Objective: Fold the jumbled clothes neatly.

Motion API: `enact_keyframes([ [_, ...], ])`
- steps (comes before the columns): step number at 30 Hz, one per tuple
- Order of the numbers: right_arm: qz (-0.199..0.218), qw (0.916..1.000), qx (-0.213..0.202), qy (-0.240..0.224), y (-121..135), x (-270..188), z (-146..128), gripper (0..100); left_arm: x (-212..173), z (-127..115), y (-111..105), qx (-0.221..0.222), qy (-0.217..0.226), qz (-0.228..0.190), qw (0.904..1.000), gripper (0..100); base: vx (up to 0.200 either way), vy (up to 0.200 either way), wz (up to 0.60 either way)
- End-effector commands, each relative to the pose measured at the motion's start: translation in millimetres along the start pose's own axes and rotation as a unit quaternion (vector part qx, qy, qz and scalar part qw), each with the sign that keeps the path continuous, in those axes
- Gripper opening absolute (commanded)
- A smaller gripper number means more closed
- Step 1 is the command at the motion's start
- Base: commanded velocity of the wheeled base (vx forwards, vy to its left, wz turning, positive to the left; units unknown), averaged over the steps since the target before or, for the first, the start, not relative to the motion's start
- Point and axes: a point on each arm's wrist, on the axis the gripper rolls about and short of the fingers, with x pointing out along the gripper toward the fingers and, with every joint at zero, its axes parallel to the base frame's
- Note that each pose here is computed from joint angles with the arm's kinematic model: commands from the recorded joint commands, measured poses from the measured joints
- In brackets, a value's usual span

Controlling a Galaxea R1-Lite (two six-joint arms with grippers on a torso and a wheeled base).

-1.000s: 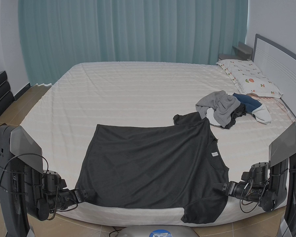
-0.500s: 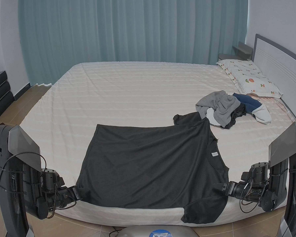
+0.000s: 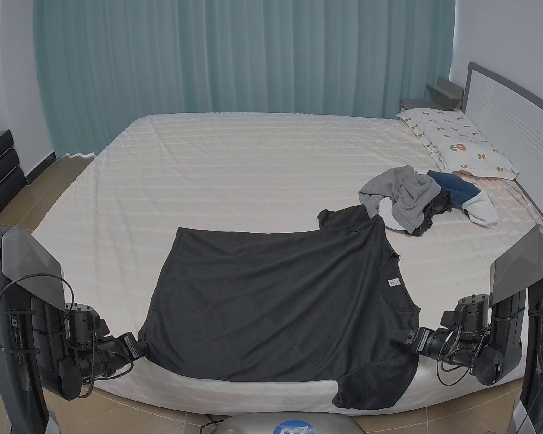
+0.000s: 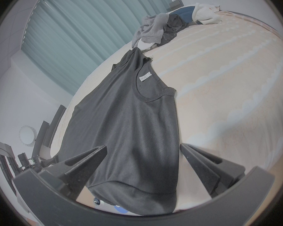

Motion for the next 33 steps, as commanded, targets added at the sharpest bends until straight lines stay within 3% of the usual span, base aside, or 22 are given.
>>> enact_keyframes([
  [1, -0.011, 0.9999, 0.000, -0.004, -3.0, 5.2, -1.7, 100, -3.3, 4.8, -4.2, -0.008, -0.014, -0.012, 0.9998, 0, 0.000, 0.000, 0.00],
  [9, -0.013, 0.9999, -0.002, -0.004, -3.8, 12.0, -2.9, 100, -3.1, 6.4, -6.6, -0.025, -0.016, -0.019, 0.9994, 0, 0.000, 0.000, 0.00],
  [10, -0.012, 0.9999, -0.002, -0.006, -3.7, 13.3, -2.4, 0, -3.1, 6.3, -6.6, -0.025, -0.016, -0.020, 0.9994, 0, 0.000, 0.000, 0.00],
  [16, -0.014, 0.9996, -0.001, -0.024, -2.7, 26.6, 8.1, 0, -2.7, 6.6, -6.2, -0.027, -0.017, -0.018, 0.9993, 0, 0.000, 0.000, 0.00],
  [24, -0.004, 0.9957, 0.003, -0.092, 0.7, 52.4, 50.2, 0, -2.3, 7.6, -5.8, -0.029, -0.019, -0.018, 0.9992, 0, 0.000, 0.000, 0.00],
  [33, 0.000, 0.9957, 0.000, -0.093, 7.3, 66.3, 61.9, 0, -1.0, 8.6, -4.7, -0.041, -0.021, -0.017, 0.9988, 0, 0.000, 0.000, 0.00],
])
